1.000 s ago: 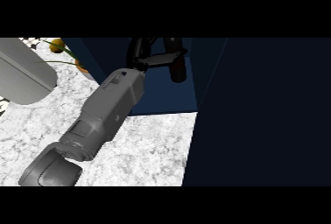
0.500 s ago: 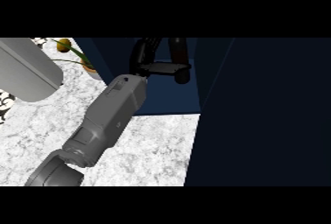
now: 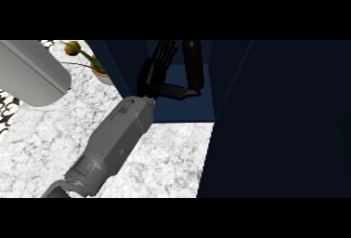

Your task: Pick up the wine, place it into the cabinet and close the cabinet

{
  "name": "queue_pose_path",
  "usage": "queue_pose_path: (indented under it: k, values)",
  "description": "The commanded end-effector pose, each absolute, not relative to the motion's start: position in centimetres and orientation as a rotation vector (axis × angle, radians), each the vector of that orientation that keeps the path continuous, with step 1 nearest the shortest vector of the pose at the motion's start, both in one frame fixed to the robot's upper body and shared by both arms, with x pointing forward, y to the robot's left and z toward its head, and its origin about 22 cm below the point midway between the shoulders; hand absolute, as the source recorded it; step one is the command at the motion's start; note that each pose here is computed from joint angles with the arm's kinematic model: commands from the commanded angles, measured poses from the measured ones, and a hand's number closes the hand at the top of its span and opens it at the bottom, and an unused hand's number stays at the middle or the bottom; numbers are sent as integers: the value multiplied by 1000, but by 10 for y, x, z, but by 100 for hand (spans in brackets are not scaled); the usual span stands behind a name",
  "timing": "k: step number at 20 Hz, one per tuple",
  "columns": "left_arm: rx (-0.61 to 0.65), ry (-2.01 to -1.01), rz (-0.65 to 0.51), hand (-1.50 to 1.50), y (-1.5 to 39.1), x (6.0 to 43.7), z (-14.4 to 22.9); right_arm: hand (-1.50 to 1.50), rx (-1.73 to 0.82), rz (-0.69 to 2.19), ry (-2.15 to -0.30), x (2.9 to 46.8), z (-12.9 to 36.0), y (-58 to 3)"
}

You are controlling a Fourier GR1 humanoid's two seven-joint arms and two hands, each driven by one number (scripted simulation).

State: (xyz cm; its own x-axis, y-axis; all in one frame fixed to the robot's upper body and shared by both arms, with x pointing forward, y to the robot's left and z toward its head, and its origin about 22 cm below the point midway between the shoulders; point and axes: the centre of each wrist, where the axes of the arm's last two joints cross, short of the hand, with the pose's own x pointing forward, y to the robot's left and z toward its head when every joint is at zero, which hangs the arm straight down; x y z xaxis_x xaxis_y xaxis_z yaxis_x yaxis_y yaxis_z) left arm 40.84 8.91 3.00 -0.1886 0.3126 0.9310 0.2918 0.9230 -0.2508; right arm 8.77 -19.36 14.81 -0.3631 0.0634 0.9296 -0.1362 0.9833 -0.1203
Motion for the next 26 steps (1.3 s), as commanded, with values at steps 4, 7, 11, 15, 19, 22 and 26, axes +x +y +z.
queue_pose_path:
  k: [4,7,11,15,19,22,26]
  values:
    - [-539,-1736,46,-150,88,364,2,-150,154,136,-1929,67,188,-197]
    - [-542,-1719,63,-150,97,341,-20,-150,166,130,-1924,58,190,-198]
    - [-545,-1723,50,-150,107,317,-11,-150,128,127,-1931,64,186,-201]
    - [-525,-1718,92,-150,103,286,-24,-150,156,127,-1944,53,187,-195]
    - [-553,-1723,117,-150,137,263,-15,-150,127,181,-1942,53,197,-202]
    - [-603,-1705,158,-150,141,250,-11,-150,142,248,-1933,62,192,-203]
    - [-576,-1719,170,-150,179,235,-10,-150,185,292,-1898,65,181,-199]
